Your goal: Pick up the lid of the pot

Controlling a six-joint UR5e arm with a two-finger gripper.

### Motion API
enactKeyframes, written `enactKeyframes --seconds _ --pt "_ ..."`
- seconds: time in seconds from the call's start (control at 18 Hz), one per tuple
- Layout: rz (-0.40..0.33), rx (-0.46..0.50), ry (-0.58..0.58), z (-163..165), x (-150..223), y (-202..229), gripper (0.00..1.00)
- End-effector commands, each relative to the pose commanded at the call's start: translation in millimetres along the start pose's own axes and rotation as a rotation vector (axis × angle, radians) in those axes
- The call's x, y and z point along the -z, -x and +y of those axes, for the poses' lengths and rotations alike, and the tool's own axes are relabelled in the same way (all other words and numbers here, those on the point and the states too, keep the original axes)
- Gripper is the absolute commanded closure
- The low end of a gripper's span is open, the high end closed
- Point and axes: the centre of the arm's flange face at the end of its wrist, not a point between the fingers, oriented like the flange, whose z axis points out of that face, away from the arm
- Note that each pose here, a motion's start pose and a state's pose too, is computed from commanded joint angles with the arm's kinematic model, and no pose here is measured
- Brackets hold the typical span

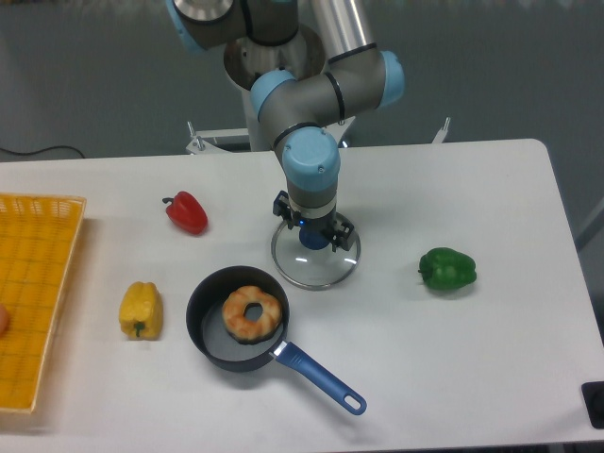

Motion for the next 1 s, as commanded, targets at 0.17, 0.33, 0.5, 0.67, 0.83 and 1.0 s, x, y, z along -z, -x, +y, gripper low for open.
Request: enactKeyframes --seconds 0.17,0.33,0.5,0.67,0.83,1.0 --pt "-0.001 0.002 -0.001 0.4 0.1 0.7 0.00" --pt "-0.001 0.002 -0.001 0.4 0.1 0.7 0.00" --pt "-0.002 0.000 0.000 0.0 0.2 0.2 0.00" --pt "-0.004 -0.001 0.003 -0.2 0.2 -0.2 0.00" --pt "-0.002 -0.003 0.008 -0.7 -2.6 -0.7 0.00" --pt "-0.001 -0.005 0.009 -0.8 -3.4 -0.6 0.04"
